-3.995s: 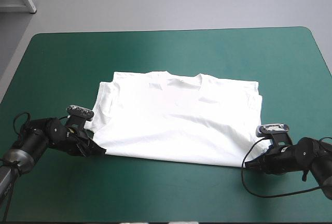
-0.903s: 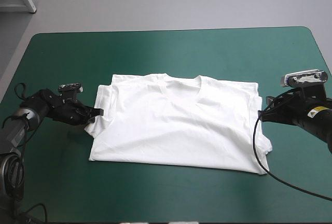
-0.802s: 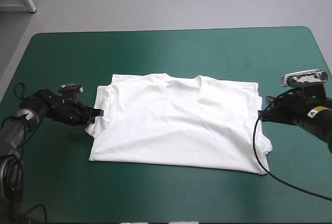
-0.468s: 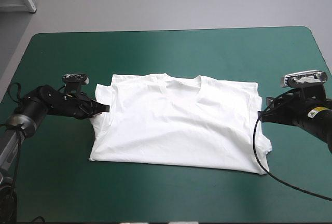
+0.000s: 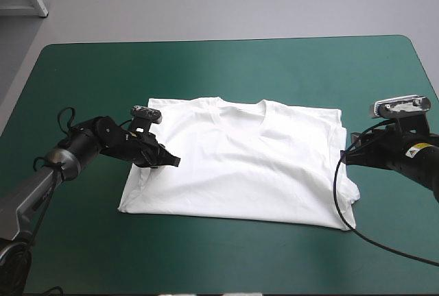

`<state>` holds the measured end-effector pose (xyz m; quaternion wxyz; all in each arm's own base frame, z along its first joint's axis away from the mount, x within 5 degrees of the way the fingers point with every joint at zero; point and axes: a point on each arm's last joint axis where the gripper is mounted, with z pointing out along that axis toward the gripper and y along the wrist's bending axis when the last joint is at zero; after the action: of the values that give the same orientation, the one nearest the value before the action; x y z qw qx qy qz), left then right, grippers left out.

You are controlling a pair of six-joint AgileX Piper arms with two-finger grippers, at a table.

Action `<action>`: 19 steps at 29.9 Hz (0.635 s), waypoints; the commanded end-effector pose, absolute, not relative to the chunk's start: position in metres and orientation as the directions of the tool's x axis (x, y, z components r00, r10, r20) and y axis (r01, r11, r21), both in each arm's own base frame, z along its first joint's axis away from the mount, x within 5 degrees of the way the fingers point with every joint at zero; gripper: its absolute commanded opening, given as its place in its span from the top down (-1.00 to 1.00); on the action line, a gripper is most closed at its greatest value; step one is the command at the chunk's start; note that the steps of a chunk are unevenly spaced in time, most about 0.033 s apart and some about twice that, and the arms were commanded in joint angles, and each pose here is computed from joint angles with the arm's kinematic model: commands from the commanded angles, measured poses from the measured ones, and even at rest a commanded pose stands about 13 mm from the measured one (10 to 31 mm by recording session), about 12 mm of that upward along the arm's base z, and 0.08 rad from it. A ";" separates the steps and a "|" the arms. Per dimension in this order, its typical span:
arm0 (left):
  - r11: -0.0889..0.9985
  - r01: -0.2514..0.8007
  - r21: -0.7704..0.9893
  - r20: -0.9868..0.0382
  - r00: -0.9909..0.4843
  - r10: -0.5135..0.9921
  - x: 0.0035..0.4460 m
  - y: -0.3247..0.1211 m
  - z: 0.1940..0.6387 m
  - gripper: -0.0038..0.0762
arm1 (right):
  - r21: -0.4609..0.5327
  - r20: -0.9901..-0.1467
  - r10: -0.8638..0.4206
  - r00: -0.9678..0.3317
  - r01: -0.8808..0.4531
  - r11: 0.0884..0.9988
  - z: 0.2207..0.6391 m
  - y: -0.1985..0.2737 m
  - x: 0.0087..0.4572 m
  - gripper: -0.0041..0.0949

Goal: Fold the cloth

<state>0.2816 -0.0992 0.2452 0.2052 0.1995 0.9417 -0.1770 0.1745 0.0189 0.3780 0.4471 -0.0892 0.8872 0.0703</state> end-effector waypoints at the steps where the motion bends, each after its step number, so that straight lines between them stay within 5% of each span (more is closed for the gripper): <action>1: 0.841 0.480 -0.249 -0.509 -0.804 0.308 0.282 -0.105 0.260 0.55 | 0.044 -0.857 -0.073 -0.511 -0.213 0.976 0.394 0.018 0.174 0.08; 7: 0.799 0.503 -0.331 -0.501 -0.811 0.303 0.276 -0.112 0.264 -0.44 | 0.043 -0.862 -0.070 -0.502 -0.210 0.977 0.395 0.018 0.175 0.08; 12: 0.695 0.565 -0.446 -0.482 -0.805 0.345 0.265 -0.122 0.274 -0.39 | 0.032 -0.862 -0.078 -0.502 -0.208 0.978 0.395 0.017 0.175 0.08; 19: 0.803 0.545 -0.243 -0.589 -0.740 0.324 0.233 -0.097 0.324 -0.28 | 0.016 -0.782 -0.125 -0.611 -0.220 0.975 0.382 0.016 0.166 0.08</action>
<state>0.2494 -0.1061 0.2832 0.1938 0.2566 0.9184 -0.2305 0.1700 0.0182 0.3724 0.4119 -0.0999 0.9035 0.0634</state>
